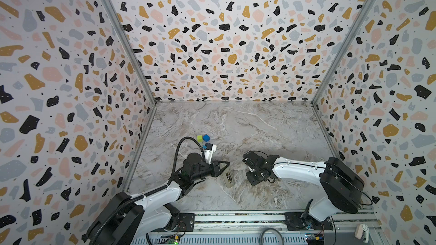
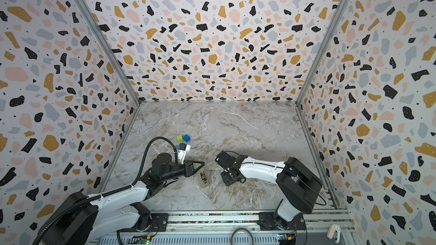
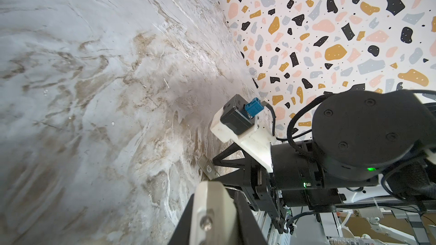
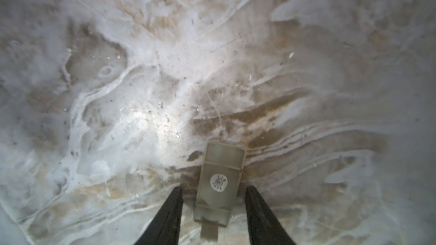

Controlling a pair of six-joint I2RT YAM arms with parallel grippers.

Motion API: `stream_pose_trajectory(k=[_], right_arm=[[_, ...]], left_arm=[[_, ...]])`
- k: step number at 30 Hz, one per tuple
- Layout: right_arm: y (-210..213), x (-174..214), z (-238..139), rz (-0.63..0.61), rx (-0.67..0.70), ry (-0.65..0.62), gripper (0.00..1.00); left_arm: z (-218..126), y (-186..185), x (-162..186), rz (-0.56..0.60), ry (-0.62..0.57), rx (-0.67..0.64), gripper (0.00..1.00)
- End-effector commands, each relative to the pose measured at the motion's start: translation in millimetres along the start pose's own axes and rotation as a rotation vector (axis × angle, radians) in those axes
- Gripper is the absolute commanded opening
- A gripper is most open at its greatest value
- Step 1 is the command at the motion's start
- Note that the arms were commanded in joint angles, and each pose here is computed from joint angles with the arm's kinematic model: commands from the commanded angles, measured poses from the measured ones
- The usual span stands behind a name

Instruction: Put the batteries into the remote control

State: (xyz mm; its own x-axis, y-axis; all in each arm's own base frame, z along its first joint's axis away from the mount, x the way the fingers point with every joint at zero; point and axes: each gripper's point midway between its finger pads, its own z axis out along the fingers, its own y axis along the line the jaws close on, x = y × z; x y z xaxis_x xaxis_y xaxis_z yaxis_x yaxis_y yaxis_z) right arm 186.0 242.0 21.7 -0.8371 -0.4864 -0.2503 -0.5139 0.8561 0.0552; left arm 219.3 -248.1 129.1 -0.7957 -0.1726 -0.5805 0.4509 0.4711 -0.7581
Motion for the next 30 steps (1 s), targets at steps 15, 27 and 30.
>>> stream_pose_trajectory(k=[15,27,30], right_arm=[[8.3,-7.6,-8.1,0.000,-0.026,-0.035,0.44],[3.7,1.5,1.7,0.000,-0.011,-0.004,0.44],[2.4,3.8,4.0,0.005,-0.011,0.002,0.44]], left_arm=[[-0.9,-18.0,-16.1,0.053,-0.047,0.049,0.00],[-0.9,-18.2,-16.1,0.053,-0.047,0.050,0.00],[-1.1,-17.9,-15.8,0.052,-0.047,0.049,0.00]])
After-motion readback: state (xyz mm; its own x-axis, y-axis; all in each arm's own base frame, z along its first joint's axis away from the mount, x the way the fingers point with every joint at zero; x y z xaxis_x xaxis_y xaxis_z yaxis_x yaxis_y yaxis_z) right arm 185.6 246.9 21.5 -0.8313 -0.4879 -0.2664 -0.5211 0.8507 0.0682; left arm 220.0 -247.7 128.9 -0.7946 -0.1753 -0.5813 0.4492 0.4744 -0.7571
